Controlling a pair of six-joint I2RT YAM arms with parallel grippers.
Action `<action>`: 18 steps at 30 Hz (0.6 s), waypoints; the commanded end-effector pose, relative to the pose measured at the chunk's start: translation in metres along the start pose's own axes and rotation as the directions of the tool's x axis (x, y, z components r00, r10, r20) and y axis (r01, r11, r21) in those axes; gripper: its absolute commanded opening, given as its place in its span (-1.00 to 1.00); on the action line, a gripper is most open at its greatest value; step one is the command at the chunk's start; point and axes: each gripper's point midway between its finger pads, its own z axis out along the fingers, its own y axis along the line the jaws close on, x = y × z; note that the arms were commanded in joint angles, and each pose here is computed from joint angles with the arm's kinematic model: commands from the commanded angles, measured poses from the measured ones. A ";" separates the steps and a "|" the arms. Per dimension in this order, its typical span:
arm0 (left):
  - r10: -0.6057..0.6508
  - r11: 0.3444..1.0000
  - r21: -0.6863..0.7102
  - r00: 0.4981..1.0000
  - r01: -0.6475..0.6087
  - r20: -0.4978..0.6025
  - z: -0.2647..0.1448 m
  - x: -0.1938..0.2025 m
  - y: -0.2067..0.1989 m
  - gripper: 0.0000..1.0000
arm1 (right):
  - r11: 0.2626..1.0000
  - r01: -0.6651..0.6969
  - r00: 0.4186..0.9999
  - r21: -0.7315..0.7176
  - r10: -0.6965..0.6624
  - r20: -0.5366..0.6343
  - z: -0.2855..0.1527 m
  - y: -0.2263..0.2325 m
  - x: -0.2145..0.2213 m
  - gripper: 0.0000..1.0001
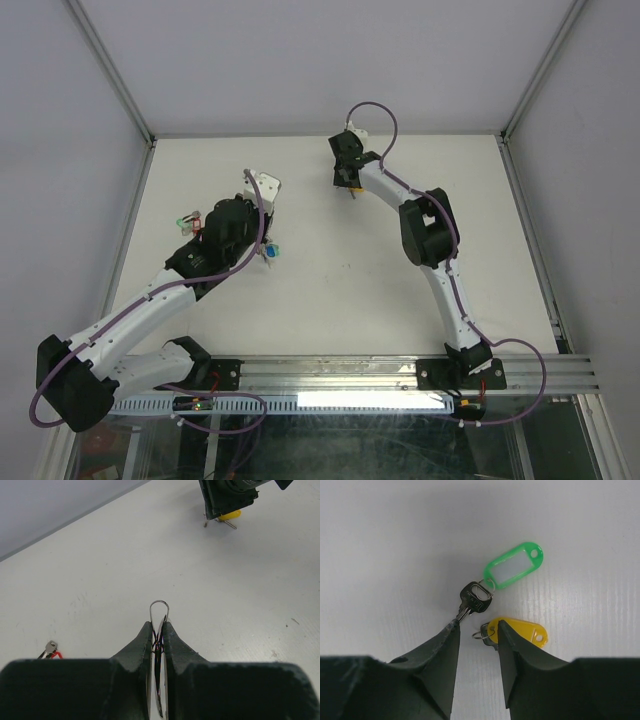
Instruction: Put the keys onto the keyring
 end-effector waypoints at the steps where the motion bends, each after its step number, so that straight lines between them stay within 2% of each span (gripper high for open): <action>1: -0.022 0.999 -0.028 0.997 0.024 0.067 0.001 -0.016 0.007 -1.00 | 1.000 -0.023 0.998 0.000 0.023 0.065 -0.006 0.004 -0.025 -0.27; 13: -0.020 0.999 -0.030 0.998 0.022 0.067 0.002 -0.016 0.007 -1.00 | 1.000 -0.005 0.999 0.006 0.005 0.052 -0.004 0.002 -0.020 -0.60; 18: -0.018 0.999 -0.031 0.998 0.020 0.066 0.002 -0.016 0.008 -1.00 | 1.000 0.006 0.998 0.000 -0.006 0.060 -0.009 0.001 -0.023 -0.65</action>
